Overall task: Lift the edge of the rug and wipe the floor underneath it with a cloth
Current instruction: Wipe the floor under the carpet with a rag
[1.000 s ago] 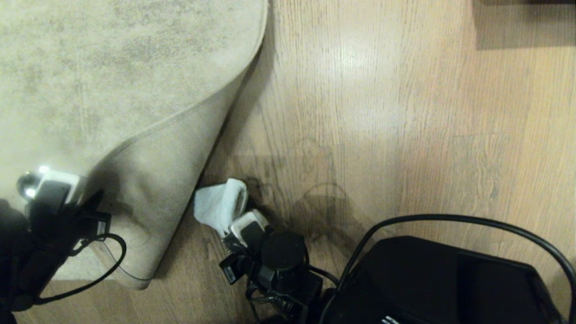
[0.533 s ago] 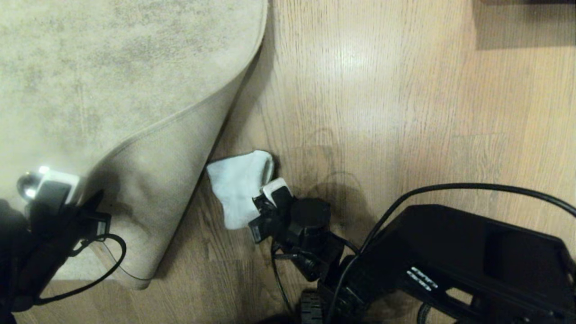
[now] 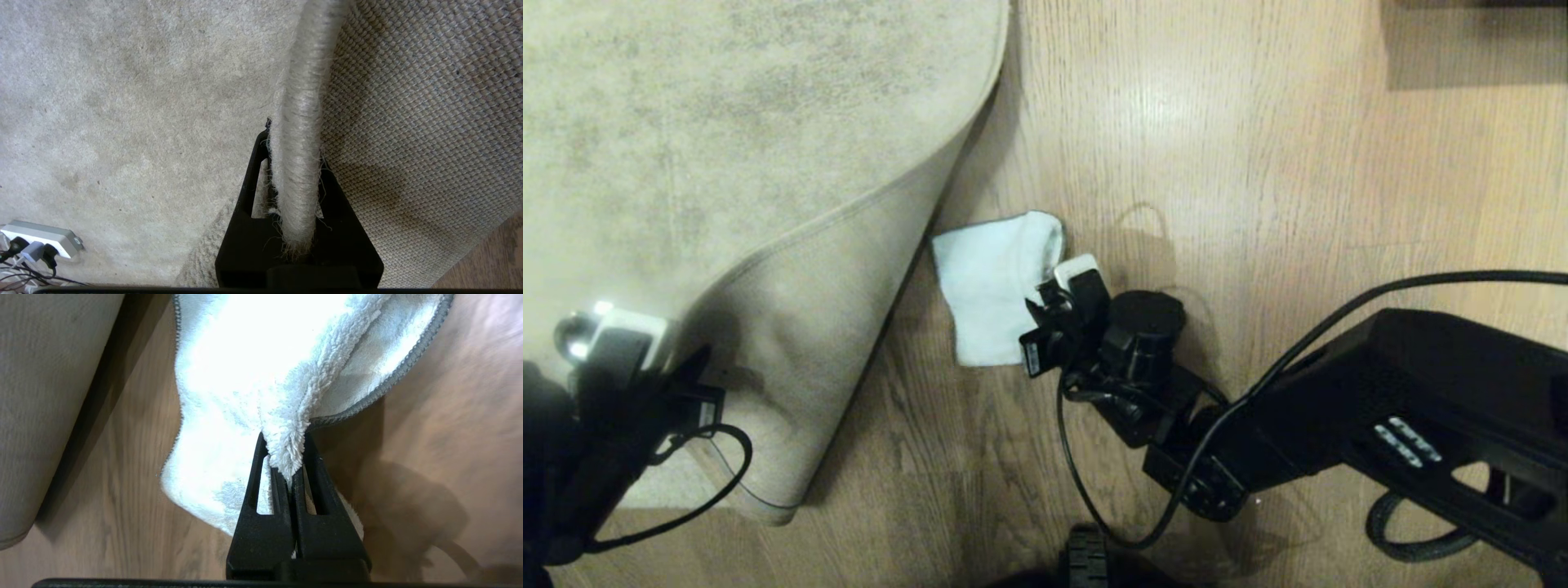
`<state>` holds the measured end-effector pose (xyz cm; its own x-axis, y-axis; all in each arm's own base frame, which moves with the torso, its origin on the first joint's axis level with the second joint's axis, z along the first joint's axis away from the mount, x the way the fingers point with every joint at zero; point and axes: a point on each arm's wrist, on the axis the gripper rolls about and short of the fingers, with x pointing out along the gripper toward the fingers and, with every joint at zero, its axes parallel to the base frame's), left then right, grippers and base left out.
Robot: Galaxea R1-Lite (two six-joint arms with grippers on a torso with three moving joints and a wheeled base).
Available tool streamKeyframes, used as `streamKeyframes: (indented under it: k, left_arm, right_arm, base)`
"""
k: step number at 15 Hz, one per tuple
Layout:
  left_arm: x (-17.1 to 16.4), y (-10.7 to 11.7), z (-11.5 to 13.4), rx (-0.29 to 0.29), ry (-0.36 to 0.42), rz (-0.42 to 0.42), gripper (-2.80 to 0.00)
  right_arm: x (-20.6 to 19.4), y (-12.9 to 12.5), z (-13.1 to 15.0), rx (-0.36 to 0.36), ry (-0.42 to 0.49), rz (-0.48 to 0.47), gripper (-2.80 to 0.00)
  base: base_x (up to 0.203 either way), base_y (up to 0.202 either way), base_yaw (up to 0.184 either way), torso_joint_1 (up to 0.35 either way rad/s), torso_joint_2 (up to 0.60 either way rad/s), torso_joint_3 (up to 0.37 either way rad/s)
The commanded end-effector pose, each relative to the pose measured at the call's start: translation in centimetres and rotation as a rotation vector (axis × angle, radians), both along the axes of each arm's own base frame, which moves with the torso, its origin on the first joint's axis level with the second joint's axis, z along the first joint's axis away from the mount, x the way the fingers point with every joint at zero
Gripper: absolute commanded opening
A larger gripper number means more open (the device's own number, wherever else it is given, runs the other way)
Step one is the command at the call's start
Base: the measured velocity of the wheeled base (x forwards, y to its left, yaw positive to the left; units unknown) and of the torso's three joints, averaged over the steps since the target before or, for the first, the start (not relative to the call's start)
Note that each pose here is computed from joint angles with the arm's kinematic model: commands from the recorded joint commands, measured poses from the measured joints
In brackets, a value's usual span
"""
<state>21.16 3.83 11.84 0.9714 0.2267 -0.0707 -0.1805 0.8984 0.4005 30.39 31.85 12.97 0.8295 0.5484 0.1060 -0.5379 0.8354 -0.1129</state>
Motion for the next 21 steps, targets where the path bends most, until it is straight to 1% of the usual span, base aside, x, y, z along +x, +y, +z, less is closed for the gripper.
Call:
streamKeyframes:
  k: [1,3,5,7,10,11,13,15,18,21]
  left_arm:
    - [0.0,0.0,0.0,0.003,-0.004,0.001,-2.8]
    - [0.0,0.0,0.0,0.003,-0.006,0.001,-2.8]
    - [0.0,0.0,0.0,0.003,-0.006,0.001,-2.8]
    - [0.0,0.0,0.0,0.002,-0.006,0.001,-2.8]
    - [0.0,0.0,0.0,0.001,-0.006,0.001,-2.8]
    - [0.1,0.0,0.0,0.0,-0.005,0.001,-2.8]
    - [0.1,0.0,0.0,0.0,-0.004,0.001,-2.8]
    - [0.1,0.0,0.0,-0.002,-0.004,0.001,-2.8]
    - [0.1,0.0,0.0,-0.003,-0.004,0.001,-2.8]
    - [0.2,0.0,0.0,-0.003,-0.006,0.001,-2.8]
  right_arm:
    - [-0.9,-1.4,3.3,0.03,-0.03,-0.009,-2.8]
    - [-2.2,-2.4,4.4,0.007,-0.018,-0.003,-2.8]
    - [-4.1,-2.5,5.0,-0.024,0.001,0.03,-2.8]
    - [-6.2,-1.6,5.3,-0.048,0.02,0.086,-2.8]
    - [-9.8,0.8,5.0,-0.089,0.047,0.2,-2.8]
    - [-11.2,1.7,4.6,-0.109,0.059,0.242,-2.8]
    - [-13.5,3.7,2.8,-0.156,0.086,0.319,-2.8]
    - [-14.9,5.4,0.9,-0.191,0.105,0.367,-2.8]
    - [-15.9,7.1,-1.4,-0.212,0.139,0.406,-2.8]
    - [-16.0,8.2,-4.1,-0.226,0.156,0.416,-2.8]
  base:
    - [0.0,0.0,0.0,0.0,0.0,0.0]
    - [0.0,0.0,0.0,0.0,0.0,0.0]
    - [0.0,0.0,0.0,0.0,0.0,0.0]
    - [0.0,0.0,0.0,0.0,0.0,0.0]
    - [0.0,0.0,0.0,0.0,0.0,0.0]
    - [0.0,0.0,0.0,0.0,0.0,0.0]
    - [0.0,0.0,0.0,0.0,0.0,0.0]
    - [0.0,0.0,0.0,0.0,0.0,0.0]
    - [0.0,0.0,0.0,0.0,0.0,0.0]
    - [0.0,0.0,0.0,0.0,0.0,0.0]
